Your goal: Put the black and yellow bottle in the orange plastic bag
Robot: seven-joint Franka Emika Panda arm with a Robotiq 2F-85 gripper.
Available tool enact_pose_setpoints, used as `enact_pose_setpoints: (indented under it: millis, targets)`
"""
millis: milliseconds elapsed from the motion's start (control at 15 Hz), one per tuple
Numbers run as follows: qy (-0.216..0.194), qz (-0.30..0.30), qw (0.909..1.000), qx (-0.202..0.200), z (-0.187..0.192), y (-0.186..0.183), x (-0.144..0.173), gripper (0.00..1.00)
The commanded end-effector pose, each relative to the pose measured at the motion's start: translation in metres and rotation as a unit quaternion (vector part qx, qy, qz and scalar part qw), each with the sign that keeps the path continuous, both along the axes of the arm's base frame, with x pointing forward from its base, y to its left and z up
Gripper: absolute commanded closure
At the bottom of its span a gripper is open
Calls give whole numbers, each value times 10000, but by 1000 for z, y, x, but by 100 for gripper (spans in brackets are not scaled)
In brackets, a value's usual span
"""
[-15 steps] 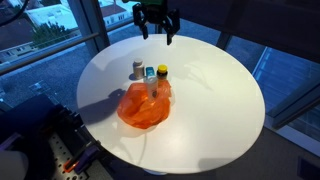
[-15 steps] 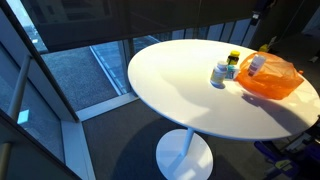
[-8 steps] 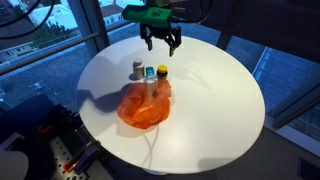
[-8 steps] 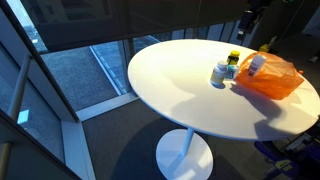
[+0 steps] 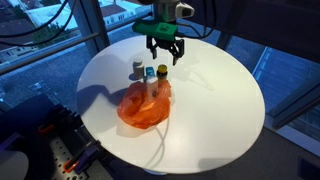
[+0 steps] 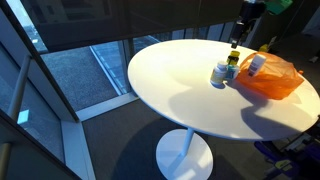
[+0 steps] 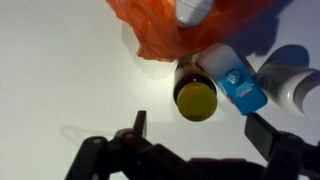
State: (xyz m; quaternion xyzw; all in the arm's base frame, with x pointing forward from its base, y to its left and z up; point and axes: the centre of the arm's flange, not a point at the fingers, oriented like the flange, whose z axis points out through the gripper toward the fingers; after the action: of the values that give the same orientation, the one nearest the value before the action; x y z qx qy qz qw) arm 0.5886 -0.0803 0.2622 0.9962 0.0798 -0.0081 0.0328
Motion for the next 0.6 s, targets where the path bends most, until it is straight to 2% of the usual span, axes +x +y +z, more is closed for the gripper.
enact_pose_setpoints:
  millis: [0, 67, 200, 267, 333, 533]
  targets:
    - [75, -143, 9999, 26, -11, -4, 15, 0]
    - [114, -142, 9998, 17, -16, -4, 15, 0]
    - [150, -146, 9998, 9, -22, -2, 13, 17]
    - [158, -147, 9998, 5, -23, -1, 13, 32]
    - [159, -160, 9997, -11, -24, -1, 12, 36]
    - [157, -179, 9997, -16, -22, -2, 11, 66]
